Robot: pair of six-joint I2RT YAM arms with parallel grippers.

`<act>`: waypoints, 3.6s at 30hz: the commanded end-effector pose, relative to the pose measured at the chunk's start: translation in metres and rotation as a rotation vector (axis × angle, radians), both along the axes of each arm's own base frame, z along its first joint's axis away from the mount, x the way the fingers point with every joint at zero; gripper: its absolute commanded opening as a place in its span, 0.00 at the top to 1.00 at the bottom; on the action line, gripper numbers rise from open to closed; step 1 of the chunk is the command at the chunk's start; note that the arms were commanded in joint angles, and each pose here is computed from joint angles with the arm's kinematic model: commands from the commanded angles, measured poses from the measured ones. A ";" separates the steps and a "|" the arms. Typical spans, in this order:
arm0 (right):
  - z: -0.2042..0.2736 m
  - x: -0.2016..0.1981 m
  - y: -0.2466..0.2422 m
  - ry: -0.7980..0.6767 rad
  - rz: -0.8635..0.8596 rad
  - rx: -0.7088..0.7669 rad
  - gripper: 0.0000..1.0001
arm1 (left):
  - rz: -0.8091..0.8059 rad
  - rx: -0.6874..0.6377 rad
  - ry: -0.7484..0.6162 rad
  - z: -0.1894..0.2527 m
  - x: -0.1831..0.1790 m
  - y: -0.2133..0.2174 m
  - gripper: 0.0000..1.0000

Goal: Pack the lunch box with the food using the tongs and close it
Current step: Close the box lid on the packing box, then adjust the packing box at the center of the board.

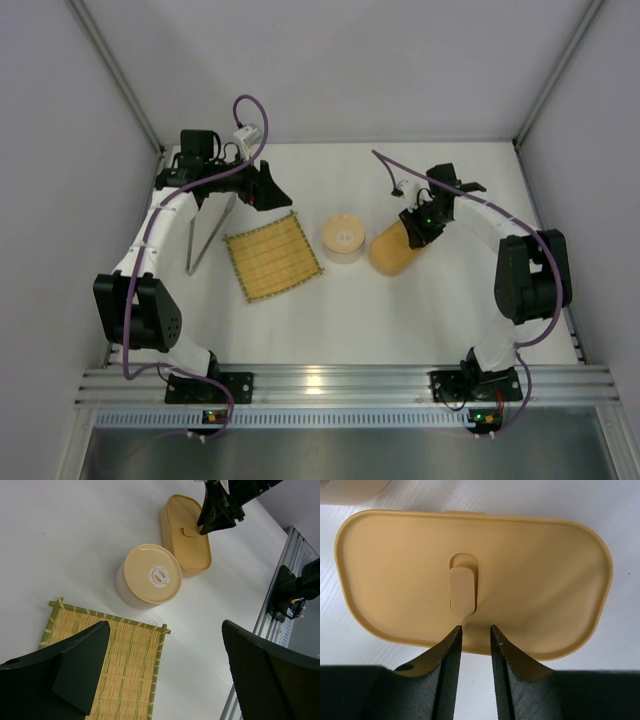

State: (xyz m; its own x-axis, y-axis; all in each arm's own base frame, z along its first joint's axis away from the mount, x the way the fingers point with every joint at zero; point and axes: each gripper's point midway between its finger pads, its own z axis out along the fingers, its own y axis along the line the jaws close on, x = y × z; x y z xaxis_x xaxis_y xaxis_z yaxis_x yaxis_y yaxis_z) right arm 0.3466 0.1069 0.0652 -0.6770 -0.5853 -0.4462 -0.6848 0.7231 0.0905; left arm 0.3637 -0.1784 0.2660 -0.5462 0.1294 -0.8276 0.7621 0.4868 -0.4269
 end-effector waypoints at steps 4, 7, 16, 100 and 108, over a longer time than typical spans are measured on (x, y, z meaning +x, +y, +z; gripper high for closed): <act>0.014 -0.014 -0.003 0.072 -0.042 0.016 0.68 | -0.008 -0.005 -0.032 0.007 -0.004 0.002 0.02; 0.045 -0.002 0.004 0.010 -0.090 0.078 0.63 | -0.007 -0.007 -0.034 0.008 -0.004 0.002 0.02; 0.106 0.020 -0.031 -0.151 -0.435 0.239 0.62 | -0.005 -0.009 -0.035 0.009 -0.005 0.002 0.02; -0.020 0.082 0.069 0.167 0.009 0.276 0.70 | -0.023 0.218 0.178 -0.123 0.016 -0.034 0.07; -0.024 0.070 0.084 0.182 0.046 0.271 0.70 | -0.033 0.244 0.170 -0.134 0.027 -0.056 0.08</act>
